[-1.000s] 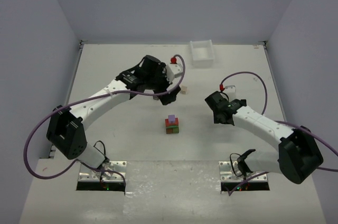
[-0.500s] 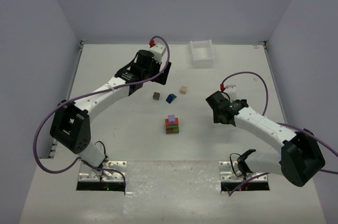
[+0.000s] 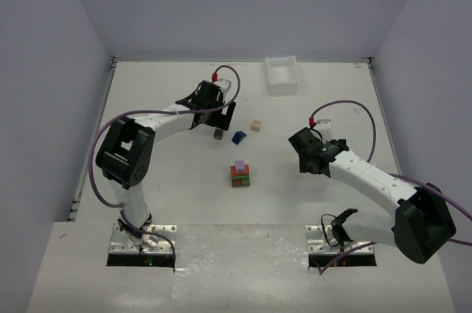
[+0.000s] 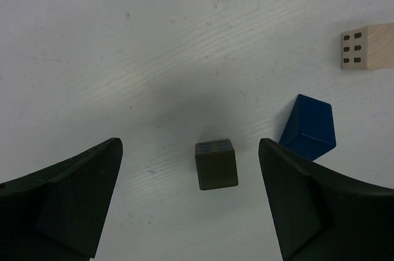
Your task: Build the wood block tower
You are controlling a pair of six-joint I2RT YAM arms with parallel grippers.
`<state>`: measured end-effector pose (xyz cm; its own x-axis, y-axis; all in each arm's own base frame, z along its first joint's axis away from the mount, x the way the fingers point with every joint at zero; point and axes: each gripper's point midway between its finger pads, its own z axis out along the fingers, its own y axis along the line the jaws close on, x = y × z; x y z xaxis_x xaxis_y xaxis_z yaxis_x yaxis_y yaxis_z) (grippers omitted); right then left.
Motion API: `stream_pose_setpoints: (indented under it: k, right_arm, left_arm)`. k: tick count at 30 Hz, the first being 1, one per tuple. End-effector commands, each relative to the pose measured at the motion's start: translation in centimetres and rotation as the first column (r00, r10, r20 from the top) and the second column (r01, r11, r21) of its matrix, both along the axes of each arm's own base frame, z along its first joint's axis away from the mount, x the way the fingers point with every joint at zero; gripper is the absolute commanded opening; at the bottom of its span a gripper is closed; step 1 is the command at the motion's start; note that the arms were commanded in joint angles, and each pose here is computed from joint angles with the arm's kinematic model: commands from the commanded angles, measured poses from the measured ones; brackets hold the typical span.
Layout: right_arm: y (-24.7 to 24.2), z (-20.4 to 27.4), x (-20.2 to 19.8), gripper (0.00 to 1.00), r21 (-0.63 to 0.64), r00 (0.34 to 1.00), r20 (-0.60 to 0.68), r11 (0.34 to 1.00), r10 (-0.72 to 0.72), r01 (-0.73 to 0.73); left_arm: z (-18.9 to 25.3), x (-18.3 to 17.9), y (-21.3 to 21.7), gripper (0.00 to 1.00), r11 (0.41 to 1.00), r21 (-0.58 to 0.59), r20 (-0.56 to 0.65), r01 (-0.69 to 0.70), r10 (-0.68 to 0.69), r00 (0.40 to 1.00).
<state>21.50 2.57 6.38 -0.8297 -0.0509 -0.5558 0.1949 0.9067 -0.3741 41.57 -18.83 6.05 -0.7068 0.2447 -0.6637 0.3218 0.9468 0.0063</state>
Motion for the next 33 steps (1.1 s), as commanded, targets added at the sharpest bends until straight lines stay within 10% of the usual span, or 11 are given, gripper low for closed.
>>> stream_pose_setpoints:
  k: [1, 33]
  right_arm:
    - [-0.7, 0.8, 0.3, 0.99, -0.019, 0.998, 0.049, 0.999, -0.039, 0.040]
    - [-1.1, 0.7, 0.2, 0.99, -0.047, 0.998, 0.035, 0.998, -0.047, 0.049]
  left_arm:
    - [1.2, 1.0, -1.3, 0.87, 0.998, -0.063, 0.021, 0.023, -0.022, 1.000]
    - [-3.2, -2.0, -1.0, 0.62, 0.997, -0.062, -0.106, 0.042, -0.048, 0.993]
